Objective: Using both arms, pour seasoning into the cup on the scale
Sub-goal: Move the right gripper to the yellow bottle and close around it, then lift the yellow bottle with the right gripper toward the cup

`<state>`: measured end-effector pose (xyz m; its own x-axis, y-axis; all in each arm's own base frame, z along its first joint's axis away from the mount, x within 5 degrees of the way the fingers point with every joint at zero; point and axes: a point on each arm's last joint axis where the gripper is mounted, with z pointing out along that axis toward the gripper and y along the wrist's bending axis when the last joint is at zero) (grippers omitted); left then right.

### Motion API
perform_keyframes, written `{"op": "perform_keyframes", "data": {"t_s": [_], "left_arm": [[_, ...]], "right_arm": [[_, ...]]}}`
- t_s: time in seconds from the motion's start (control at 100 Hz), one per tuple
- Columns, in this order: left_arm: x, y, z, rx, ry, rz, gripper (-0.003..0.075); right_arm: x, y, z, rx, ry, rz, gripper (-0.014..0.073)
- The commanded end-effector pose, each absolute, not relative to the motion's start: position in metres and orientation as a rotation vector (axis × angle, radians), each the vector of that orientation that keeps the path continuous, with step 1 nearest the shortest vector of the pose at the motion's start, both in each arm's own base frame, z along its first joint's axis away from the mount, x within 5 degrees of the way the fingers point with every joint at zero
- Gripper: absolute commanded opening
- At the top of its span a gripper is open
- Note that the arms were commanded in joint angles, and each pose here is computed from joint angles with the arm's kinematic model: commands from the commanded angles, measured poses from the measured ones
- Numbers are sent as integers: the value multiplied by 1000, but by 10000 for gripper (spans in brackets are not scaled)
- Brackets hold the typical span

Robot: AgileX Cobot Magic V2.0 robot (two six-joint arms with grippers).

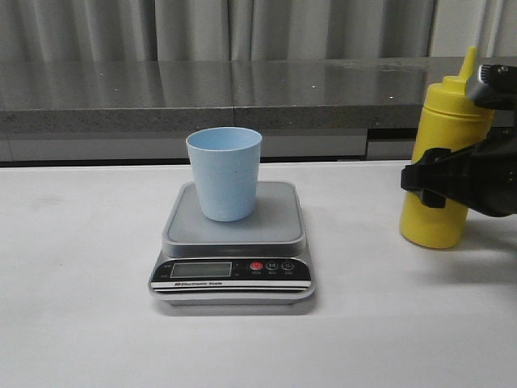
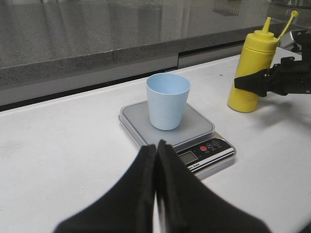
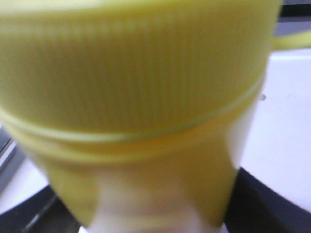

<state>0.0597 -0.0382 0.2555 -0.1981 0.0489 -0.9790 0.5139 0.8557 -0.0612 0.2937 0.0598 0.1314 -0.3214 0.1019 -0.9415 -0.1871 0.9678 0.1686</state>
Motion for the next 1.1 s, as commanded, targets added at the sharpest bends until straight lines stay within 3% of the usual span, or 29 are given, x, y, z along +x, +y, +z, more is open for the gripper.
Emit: {"op": "perform_keyframes", "data": {"t_s": [0.0, 0.1, 0.43, 0.7, 1.09], "left_arm": [[61, -37, 272, 384, 1638, -463, -20], [61, -37, 272, 384, 1638, -463, -20], [61, -37, 272, 384, 1638, -463, -20], [61, -37, 272, 384, 1638, -463, -20], [61, -37, 272, 384, 1638, -463, -20]], "right_arm": [[300, 61, 152, -70, 1747, 308, 15], [299, 61, 155, -70, 1747, 307, -38], [289, 61, 191, -115, 1739, 296, -67], [285, 71, 226, -316, 1849, 225, -66], [290, 112, 270, -703, 1875, 55, -58]]}}
